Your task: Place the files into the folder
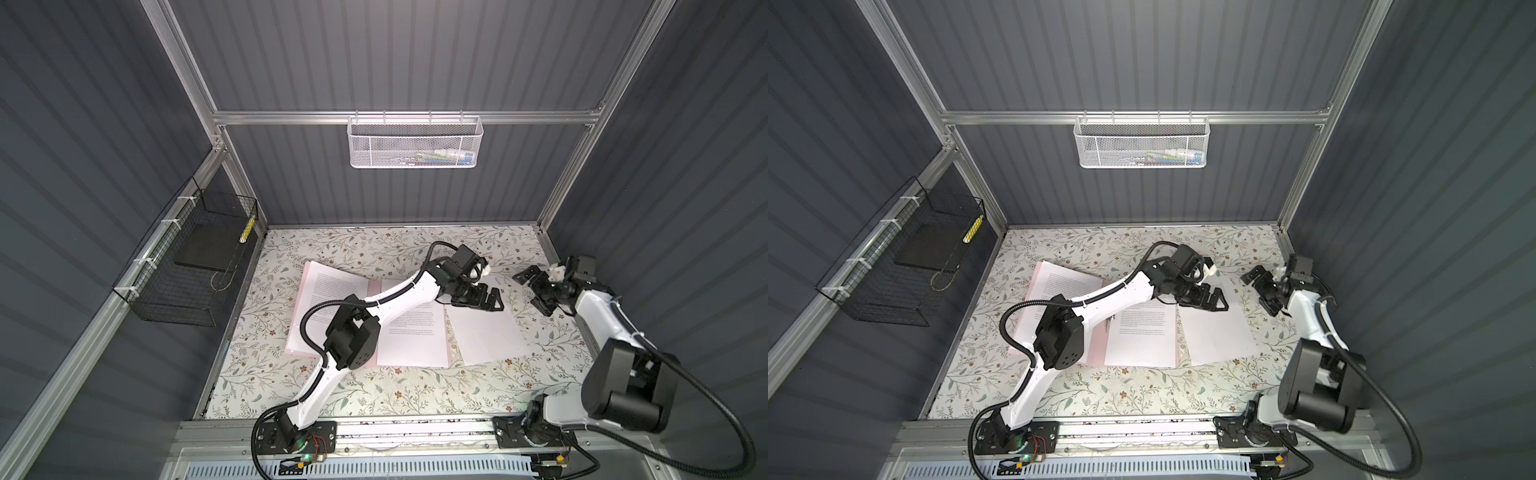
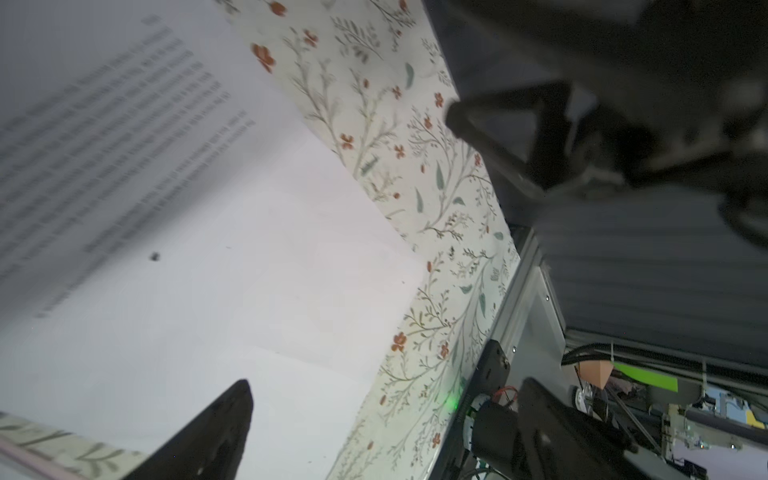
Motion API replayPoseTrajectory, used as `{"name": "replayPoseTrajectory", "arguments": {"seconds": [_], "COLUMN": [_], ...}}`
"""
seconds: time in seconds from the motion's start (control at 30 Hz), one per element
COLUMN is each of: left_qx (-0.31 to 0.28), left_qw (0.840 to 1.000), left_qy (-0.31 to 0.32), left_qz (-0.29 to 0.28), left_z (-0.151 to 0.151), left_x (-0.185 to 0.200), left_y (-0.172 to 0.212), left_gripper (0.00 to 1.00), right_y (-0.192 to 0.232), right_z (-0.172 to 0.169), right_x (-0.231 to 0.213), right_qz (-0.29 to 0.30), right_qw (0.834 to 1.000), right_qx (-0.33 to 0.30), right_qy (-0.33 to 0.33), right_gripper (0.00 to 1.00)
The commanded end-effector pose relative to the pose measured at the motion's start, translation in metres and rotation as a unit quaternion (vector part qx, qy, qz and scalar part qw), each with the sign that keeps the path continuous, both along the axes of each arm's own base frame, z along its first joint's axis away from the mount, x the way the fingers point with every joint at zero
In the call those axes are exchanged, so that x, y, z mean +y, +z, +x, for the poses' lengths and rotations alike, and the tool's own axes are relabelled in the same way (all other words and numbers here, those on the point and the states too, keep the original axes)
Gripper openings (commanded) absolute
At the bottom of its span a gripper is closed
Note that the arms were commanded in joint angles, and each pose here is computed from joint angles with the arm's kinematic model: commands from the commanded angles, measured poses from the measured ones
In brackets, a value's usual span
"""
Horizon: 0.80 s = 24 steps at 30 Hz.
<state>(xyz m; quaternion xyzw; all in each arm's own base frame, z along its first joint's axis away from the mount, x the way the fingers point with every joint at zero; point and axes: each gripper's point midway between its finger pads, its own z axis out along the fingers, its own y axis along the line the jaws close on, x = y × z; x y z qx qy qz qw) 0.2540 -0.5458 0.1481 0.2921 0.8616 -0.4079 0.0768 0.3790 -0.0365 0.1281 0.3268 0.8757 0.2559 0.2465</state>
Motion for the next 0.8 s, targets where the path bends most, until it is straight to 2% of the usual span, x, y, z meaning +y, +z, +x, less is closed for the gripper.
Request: {"name": "replayPoseTrajectory", "arguments": {"seconds": [0.0,0.13,0.23,0.47,0.77], "left_qx": [0.035,0.047,0.053,0.054,0.026], "left_qw": [0.998,0.992,0.988,0.985,0.974], "left_qy": [-0.030,-0.091,-0.109,-0.107,-0.114], "left_qz": [0.046,0.076,0.093,0.127,0.194], "left_z": [-0.041,-0.077,-0.088,-0.091,-0.093], "left_x": [0.004,0.007,0.007,0.015,0.057], "left_y": [-0.039,-0.059,-0.074,-0.106,-0.127], "left_gripper": [1.00,1.00,1.00,1.00,1.00], "right_y": [-0.011,-0.016,-0.027,-0.046,-0.058], "right_z": [0.025,0.059,0.077,0.094,0.110], "right_x": [0.016,0.020,0.017,0.017,0.031], "right_qz": [0.010,0.010,-0.009,-0.036,-0.064], "right_qw": [0.999,0.997,0.994,0.991,0.985], "right_qx": [0.010,0.016,0.044,0.076,0.084], "right_qy": [0.049,0.077,0.097,0.104,0.138], "right_gripper": [0.99,0.99,0.99,0.99,0.99]}}
